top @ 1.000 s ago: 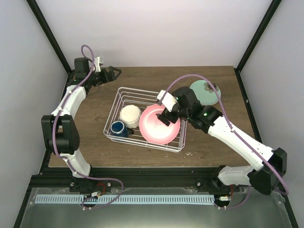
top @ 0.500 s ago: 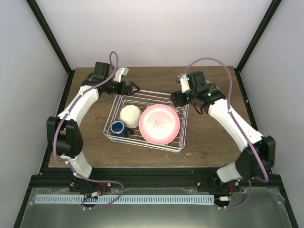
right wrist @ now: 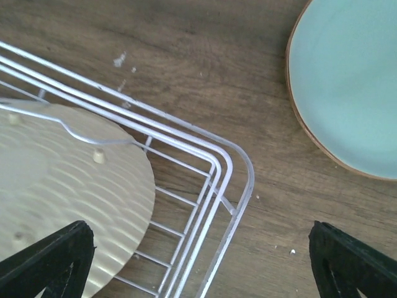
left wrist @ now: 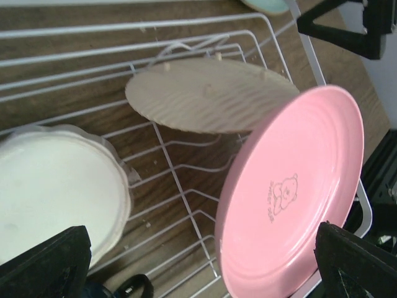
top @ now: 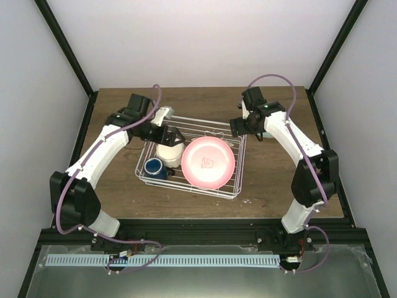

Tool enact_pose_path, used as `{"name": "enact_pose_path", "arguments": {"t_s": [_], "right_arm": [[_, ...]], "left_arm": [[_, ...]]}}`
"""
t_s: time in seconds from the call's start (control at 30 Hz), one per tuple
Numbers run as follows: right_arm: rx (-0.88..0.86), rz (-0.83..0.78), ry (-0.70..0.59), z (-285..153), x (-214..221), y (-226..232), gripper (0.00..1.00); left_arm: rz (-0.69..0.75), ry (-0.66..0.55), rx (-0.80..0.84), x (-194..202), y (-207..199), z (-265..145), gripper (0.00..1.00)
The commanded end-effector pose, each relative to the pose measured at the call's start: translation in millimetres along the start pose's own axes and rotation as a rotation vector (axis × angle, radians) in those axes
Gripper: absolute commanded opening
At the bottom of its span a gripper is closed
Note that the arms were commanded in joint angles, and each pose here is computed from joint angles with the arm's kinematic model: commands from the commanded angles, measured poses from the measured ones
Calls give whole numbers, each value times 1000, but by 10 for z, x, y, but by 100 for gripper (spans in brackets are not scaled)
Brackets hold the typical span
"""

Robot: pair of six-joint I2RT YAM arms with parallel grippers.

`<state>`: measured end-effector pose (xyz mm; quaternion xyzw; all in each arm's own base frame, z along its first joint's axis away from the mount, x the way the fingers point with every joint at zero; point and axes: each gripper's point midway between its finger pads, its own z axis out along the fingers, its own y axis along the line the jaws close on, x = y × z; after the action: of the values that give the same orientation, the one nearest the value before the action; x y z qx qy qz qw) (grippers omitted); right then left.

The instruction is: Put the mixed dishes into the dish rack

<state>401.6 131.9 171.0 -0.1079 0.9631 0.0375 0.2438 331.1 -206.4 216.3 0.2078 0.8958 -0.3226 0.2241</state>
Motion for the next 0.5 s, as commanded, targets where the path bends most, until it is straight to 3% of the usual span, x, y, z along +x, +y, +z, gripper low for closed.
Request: {"name": "enact_pose_path", "arguments": {"t_s": [0.0,0.47], "right_arm": [[38,8,45,83,33,-70,97],[98,44,31,647,-232,-406,100]], "left_arm": [[-5,80,-20,194,-21,128,100],[-7,195,-34,392,63,604,100]]}}
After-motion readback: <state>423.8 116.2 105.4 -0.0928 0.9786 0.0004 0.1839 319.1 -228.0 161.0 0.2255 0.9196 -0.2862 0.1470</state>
